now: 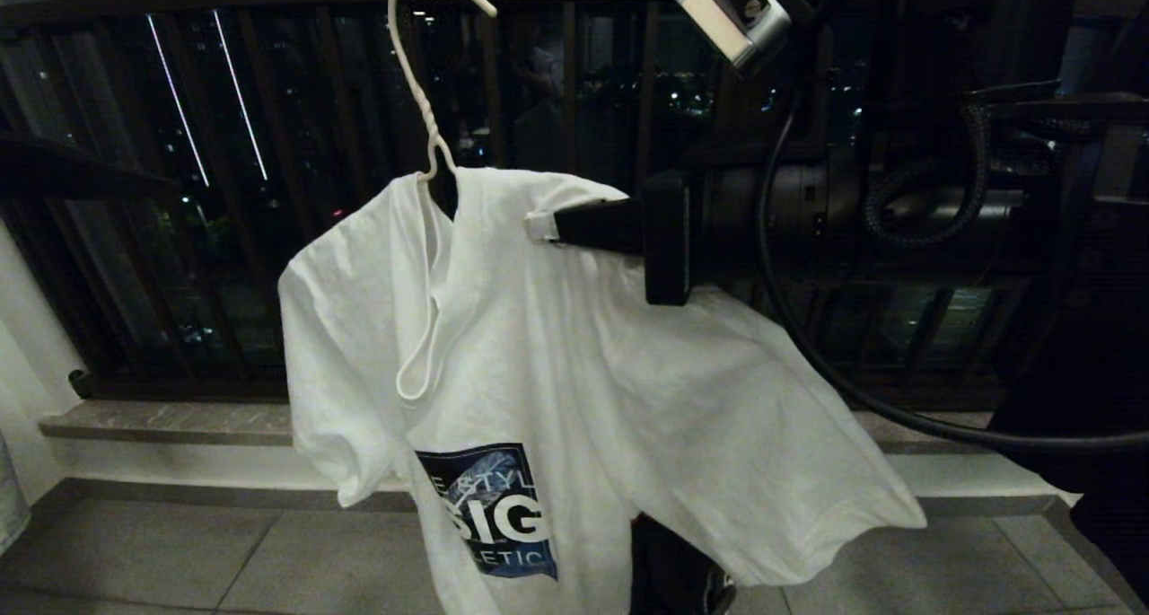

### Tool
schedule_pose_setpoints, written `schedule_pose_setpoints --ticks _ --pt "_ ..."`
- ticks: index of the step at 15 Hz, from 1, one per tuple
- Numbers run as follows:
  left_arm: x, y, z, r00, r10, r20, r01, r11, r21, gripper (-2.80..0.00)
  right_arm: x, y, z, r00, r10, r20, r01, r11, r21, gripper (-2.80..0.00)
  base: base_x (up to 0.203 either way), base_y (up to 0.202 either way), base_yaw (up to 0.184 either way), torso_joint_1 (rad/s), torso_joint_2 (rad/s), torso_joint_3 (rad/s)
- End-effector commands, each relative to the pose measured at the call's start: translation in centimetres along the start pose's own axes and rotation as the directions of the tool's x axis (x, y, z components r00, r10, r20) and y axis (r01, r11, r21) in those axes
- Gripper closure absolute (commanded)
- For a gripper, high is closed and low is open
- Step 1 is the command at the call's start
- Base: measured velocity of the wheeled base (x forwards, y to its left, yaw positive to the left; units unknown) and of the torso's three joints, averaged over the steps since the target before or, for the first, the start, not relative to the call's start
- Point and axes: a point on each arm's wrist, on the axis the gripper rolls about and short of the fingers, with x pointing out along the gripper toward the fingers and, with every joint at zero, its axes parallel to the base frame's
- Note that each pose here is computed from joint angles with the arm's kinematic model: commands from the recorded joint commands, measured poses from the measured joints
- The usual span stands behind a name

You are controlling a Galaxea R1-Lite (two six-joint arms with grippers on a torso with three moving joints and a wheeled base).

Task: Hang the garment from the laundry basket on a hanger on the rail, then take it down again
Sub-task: Hang the clothes rack on the clothesline

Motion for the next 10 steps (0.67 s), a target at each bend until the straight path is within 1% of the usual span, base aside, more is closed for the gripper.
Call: schedule_pose_setpoints --ticks 1,2,4,5,6,7,9,10 --pt "2.6 2.9 -1.7 0.986 -0.135 -0.098 0.140 0.989 0.048 0.00 -0.3 0.1 0.2 1.000 0.002 0.006 -0.002 1.000 -0.002 0.00 0.000 0.000 0.000 0.000 0.00 0.000" --pt "3.6 3.3 -1.7 0.981 -0.168 -0.098 0.174 0.983 0.052 0.00 -0.5 0.2 0.3 1.000 0.003 0.010 -0.003 1.000 -0.004 0.00 0.000 0.000 0.000 0.000 0.00 0.000" --pt "5.2 3.8 -1.5 0.975 -0.201 -0.091 0.209 0.974 0.082 0.00 -0.5 0.2 0.3 1.000 0.009 0.010 -0.009 1.000 -0.004 0.00 0.000 0.000 0.000 0.000 0.00 0.000" --pt "5.7 3.5 -1.2 0.972 -0.219 -0.086 0.227 0.968 0.103 0.00 -0.5 0.2 0.3 1.000 0.012 0.009 -0.012 1.000 -0.004 0.00 0.000 0.000 0.000 0.000 0.00 0.000" --pt "6.2 3.4 -0.8 0.971 -0.229 -0.073 0.237 0.962 0.138 0.00 -0.4 0.2 0.2 1.000 0.013 0.007 -0.013 1.000 -0.002 0.00 0.000 0.000 0.000 0.000 0.00 0.000" --pt "6.6 3.6 -0.5 0.972 -0.227 -0.057 0.234 0.957 0.171 -2.80 -0.4 0.2 0.2 1.000 0.013 0.006 -0.013 1.000 -0.001 0.00 0.000 0.000 0.000 0.000 0.00 0.000" --pt "7.2 4.5 0.0 0.979 -0.201 -0.017 0.199 0.949 0.244 -2.80 -0.4 0.2 0.1 1.000 0.013 0.002 -0.013 1.000 0.001 0.00 0.000 0.000 0.000 0.000 0.00 0.000" --pt "7.7 5.0 0.1 0.981 -0.193 -0.007 0.188 0.946 0.265 -2.80 -0.4 0.2 0.0 1.000 0.013 0.001 -0.013 1.000 0.001 0.00 0.000 0.000 0.000 0.000 0.00 0.000"
